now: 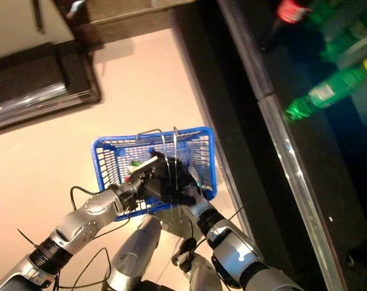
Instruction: Pick up the drink and place into the basket.
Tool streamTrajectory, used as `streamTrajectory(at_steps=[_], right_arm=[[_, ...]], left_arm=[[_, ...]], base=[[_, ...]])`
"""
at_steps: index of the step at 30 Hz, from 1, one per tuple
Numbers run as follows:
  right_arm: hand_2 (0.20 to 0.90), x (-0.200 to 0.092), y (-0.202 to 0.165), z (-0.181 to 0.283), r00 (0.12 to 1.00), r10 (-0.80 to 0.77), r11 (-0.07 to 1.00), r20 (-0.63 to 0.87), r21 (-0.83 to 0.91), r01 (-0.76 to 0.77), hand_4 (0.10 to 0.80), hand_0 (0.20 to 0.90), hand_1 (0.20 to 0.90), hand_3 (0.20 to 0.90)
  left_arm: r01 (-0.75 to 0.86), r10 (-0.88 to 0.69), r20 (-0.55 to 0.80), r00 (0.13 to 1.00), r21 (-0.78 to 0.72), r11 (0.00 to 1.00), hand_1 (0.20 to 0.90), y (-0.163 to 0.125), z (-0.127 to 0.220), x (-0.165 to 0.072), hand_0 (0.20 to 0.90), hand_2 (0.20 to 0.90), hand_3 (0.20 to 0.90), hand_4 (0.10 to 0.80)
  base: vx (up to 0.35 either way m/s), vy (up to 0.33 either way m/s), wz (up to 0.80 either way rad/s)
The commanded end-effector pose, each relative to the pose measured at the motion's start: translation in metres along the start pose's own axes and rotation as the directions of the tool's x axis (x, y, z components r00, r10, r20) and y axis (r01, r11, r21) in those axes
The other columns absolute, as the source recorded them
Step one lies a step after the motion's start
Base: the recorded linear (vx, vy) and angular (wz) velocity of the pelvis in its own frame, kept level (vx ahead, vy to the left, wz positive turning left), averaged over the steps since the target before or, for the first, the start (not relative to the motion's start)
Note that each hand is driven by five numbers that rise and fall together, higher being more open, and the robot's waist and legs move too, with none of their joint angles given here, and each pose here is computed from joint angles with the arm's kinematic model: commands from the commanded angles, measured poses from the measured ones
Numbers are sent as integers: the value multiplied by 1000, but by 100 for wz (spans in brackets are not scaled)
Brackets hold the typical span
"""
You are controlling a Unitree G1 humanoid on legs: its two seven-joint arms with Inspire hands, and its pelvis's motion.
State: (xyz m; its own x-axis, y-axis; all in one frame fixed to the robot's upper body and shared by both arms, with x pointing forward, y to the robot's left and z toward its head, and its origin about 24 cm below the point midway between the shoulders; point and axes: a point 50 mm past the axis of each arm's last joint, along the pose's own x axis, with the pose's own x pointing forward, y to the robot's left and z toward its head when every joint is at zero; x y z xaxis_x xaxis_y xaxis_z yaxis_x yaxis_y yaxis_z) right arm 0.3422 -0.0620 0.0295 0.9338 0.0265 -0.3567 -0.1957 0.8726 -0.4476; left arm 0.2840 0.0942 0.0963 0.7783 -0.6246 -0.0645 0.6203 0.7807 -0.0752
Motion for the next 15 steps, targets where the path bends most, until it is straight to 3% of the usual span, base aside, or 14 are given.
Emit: streamTrajectory(at_steps=[1, 10, 15], right_arm=[[900, -22, 18, 58, 964, 85, 996, 251, -38, -77, 800, 900, 900, 900], [900, -63, -9, 105, 822, 174, 984, 543, -74, -160, 800, 900, 900, 900], [900, -74, -31, 103, 786, 129, 991, 605, -55, -121, 800, 900, 900, 900]], left_arm=[[315, -321, 805, 499, 177, 932, 300, -97, 169, -18, 300, 300, 200, 100], [125, -34, 873, 486, -31, 992, 300, -70, 176, -11, 300, 300, 200, 100], [99, 44, 882, 469, -102, 990, 300, -56, 173, -18, 300, 300, 200, 100]], base=[[-52, 107, -13], [-17, 62, -24], [5, 36, -9]])
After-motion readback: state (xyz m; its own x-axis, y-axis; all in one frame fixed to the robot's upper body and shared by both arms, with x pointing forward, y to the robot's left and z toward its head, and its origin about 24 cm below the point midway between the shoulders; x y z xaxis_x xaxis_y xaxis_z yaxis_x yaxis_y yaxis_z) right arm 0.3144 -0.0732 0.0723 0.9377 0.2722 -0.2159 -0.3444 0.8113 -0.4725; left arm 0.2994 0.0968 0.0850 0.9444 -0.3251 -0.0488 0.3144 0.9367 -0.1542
